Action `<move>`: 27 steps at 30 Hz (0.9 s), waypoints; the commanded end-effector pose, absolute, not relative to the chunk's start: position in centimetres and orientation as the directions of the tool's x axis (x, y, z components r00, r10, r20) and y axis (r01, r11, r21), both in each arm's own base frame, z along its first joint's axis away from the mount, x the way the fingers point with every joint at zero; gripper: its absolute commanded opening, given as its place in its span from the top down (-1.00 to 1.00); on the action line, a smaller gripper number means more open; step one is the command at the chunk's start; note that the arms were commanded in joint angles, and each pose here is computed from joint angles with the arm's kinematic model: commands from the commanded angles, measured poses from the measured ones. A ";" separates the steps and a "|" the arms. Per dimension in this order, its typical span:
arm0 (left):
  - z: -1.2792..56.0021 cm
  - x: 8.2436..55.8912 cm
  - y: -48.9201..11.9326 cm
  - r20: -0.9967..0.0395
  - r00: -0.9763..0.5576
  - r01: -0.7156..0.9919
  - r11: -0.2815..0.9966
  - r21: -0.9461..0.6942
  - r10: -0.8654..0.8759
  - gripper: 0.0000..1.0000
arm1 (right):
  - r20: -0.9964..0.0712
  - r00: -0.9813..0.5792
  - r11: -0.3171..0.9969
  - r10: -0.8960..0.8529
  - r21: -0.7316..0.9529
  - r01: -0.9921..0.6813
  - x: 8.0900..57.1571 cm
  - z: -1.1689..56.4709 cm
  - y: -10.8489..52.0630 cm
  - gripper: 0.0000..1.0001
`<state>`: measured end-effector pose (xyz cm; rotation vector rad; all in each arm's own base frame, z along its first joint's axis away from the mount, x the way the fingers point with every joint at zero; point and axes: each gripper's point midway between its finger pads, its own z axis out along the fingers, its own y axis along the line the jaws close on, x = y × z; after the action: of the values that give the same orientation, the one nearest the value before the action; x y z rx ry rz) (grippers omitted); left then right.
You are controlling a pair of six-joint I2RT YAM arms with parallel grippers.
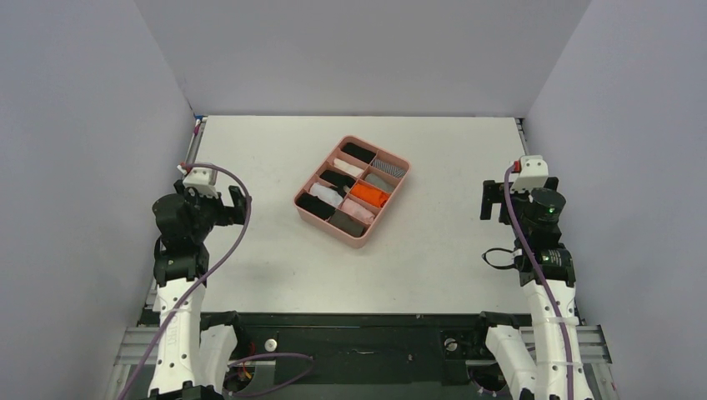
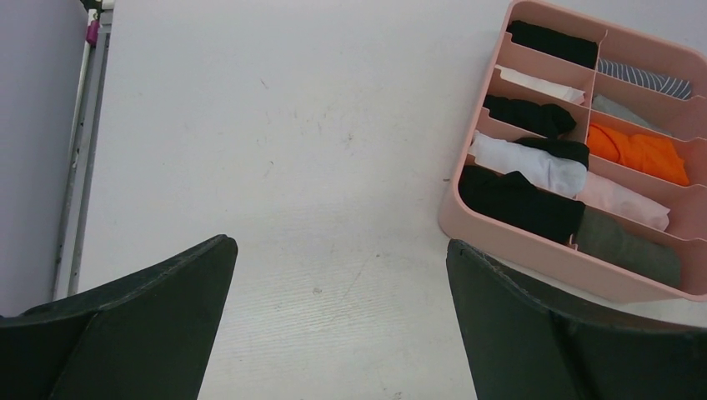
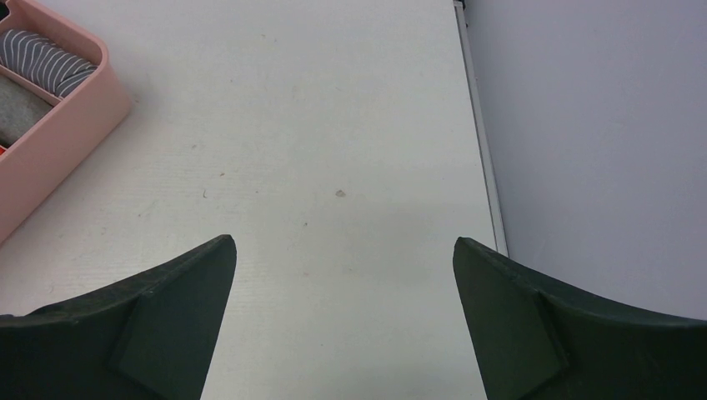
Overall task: Roll the underwear
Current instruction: Reset both arms
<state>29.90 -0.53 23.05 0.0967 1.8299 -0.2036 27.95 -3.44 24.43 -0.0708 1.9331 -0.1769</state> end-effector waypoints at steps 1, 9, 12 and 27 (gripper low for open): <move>24.4 30.2 0.3 -0.978 -0.209 0.147 0.988 -0.048 -0.016 -0.93 | -0.937 -0.322 0.984 -0.137 -0.165 0.062 27.8 25.4 -3.9 -0.97; 24.5 30.1 0.4 -0.979 -0.202 0.148 0.988 -0.047 -0.016 -0.93 | -0.945 -0.302 0.985 -0.129 -0.158 0.073 27.6 25.6 -4.0 -0.97; 24.4 30.1 0.4 -0.979 -0.205 0.151 0.987 -0.049 -0.017 -0.93 | -0.945 -0.300 0.984 -0.131 -0.160 0.075 27.6 25.6 -4.1 -0.97; 24.1 30.1 0.4 -0.978 -0.210 0.154 0.987 -0.049 -0.016 -0.93 | -0.941 -0.313 0.984 -0.130 -0.161 0.075 27.7 25.2 -4.2 -0.97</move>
<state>29.72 0.31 22.54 0.0745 1.8359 -0.1722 27.34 -3.76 24.77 -0.0571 1.9084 -0.1890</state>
